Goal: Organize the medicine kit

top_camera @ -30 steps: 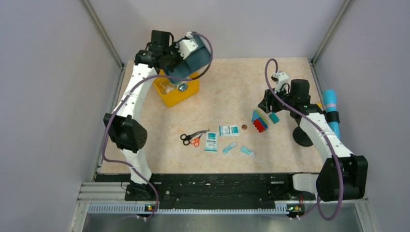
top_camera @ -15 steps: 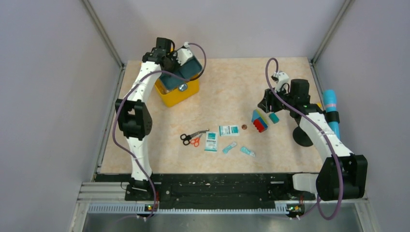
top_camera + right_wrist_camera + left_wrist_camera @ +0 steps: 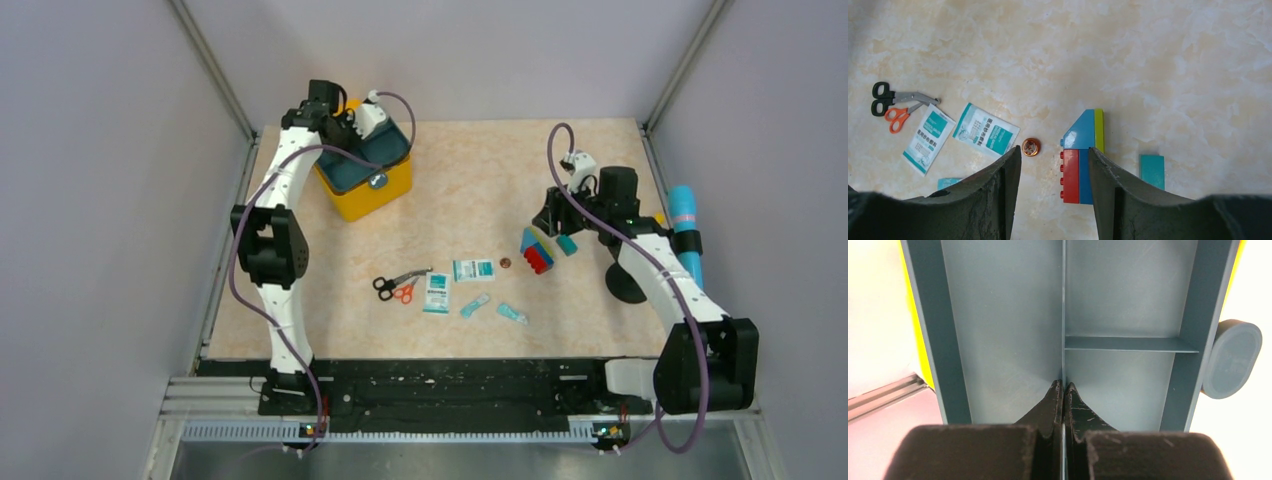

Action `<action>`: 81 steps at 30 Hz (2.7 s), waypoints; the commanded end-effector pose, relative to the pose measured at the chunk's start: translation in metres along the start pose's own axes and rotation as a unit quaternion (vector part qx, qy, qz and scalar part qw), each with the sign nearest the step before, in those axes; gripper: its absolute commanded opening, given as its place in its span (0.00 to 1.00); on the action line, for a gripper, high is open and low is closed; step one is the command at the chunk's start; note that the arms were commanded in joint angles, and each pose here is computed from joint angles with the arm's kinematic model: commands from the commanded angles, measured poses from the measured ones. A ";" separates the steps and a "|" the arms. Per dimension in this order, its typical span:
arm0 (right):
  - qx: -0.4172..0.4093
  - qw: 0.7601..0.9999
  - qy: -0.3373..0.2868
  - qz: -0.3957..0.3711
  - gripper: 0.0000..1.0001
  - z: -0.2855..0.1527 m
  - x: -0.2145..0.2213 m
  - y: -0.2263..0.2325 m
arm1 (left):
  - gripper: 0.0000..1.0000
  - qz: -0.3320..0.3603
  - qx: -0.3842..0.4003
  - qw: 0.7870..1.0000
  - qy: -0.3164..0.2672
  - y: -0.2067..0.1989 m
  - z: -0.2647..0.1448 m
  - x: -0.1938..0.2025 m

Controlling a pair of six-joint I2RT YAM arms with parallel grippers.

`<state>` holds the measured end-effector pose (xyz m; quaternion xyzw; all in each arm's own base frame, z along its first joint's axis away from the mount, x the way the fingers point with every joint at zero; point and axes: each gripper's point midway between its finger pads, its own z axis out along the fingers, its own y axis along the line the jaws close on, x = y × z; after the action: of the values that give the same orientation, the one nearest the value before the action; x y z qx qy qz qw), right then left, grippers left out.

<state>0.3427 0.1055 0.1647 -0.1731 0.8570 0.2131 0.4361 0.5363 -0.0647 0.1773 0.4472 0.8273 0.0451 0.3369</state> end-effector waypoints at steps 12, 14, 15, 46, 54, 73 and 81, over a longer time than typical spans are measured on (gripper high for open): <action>-0.005 1.000 0.001 0.007 0.53 0.012 0.008 -0.002 | 0.00 0.039 0.033 0.997 -0.064 -0.026 -0.057 -0.032; -0.006 1.000 0.001 0.007 0.53 0.013 0.009 -0.002 | 0.00 0.037 0.036 0.997 -0.062 -0.028 -0.056 -0.030; -0.006 1.000 0.002 0.007 0.53 0.014 0.009 -0.002 | 0.00 0.034 0.035 0.997 -0.058 -0.028 -0.055 -0.028; -0.008 1.000 0.025 0.012 0.55 0.018 0.023 -0.004 | 0.00 -0.029 0.054 0.998 -0.018 -0.009 -0.004 0.007; -0.011 0.999 0.032 0.018 0.55 0.020 0.028 -0.004 | 0.00 -0.070 0.129 0.989 -0.018 -0.039 0.002 0.015; -0.010 0.999 0.035 0.021 0.55 0.019 0.032 -0.003 | 0.02 -0.113 0.204 0.972 -0.007 -0.082 0.015 0.022; -0.095 0.994 0.035 -0.032 0.56 0.017 0.025 0.020 | 0.34 -0.136 0.060 0.989 -0.012 -0.031 -0.011 0.000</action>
<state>0.3340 0.1082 0.1195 -0.1763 0.8774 0.2266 0.3845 0.5017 -0.0863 0.1331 0.3942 0.8681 -0.1133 0.2795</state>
